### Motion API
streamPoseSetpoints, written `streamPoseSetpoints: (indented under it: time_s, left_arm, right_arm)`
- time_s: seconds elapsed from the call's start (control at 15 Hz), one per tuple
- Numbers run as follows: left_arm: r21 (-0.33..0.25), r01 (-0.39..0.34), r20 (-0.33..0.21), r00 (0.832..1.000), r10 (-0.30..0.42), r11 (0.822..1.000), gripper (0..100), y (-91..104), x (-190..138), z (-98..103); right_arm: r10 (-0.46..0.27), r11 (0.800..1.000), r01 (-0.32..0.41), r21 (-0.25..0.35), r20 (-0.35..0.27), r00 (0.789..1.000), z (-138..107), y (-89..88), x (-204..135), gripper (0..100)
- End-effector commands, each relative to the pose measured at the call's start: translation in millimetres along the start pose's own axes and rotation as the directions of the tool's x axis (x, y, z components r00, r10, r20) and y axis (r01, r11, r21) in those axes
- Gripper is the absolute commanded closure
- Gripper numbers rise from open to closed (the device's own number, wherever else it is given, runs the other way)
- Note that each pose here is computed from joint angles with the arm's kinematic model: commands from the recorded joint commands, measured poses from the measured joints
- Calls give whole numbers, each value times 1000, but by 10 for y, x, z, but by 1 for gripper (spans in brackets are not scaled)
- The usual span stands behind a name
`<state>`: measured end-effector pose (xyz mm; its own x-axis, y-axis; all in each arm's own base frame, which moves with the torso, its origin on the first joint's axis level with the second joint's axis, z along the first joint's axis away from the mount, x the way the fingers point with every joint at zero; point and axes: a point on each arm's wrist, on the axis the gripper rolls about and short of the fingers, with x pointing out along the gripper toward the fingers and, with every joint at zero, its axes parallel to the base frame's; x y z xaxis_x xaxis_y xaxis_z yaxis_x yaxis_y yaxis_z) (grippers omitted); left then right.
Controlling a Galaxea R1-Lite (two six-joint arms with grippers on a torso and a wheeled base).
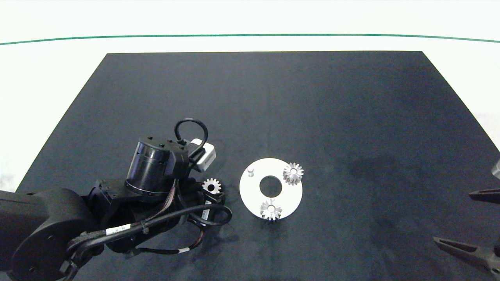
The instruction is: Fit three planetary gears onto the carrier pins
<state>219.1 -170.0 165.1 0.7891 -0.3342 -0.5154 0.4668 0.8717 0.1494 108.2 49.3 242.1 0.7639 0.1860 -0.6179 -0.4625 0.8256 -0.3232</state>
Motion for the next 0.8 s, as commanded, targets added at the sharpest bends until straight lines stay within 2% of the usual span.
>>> streamPoseSetpoints:
  time_s: [0.07, 0.2, 0.33, 0.53, 0.67, 0.8]
  left_arm:
    - [-2, 9, 53, 999, -9, 1000, 100, -14, -95, 134]
    - [7, 8, 61, 998, -9, 1000, 100, -1, -144, 189]
    - [24, 7, 58, 998, -9, 1000, 100, 36, -286, 393]
    - [56, -25, 65, 998, 21, 998, 100, 35, -304, 593]
    - [61, -17, 79, 997, 13, 998, 100, -5, -289, 659]
    - [80, 4, 65, 998, -9, 997, 100, -81, -325, 673]
  right_arm:
    - [-1, 1000, 1, -3, 30, 1000, -21, -3, -81, 0]
    - [3, 1000, -3, -11, 48, 999, -28, 4, -125, 0]
    - [-7, 1000, 8, -7, 91, 996, -33, -13, -243, 0]
    - [28, 999, -26, -24, 96, 995, -50, -10, -301, 0]
    - [34, 999, -31, -28, 115, 993, -64, -12, -349, 0]
    - [33, 999, -30, -27, 126, 992, -93, -15, -413, 0]
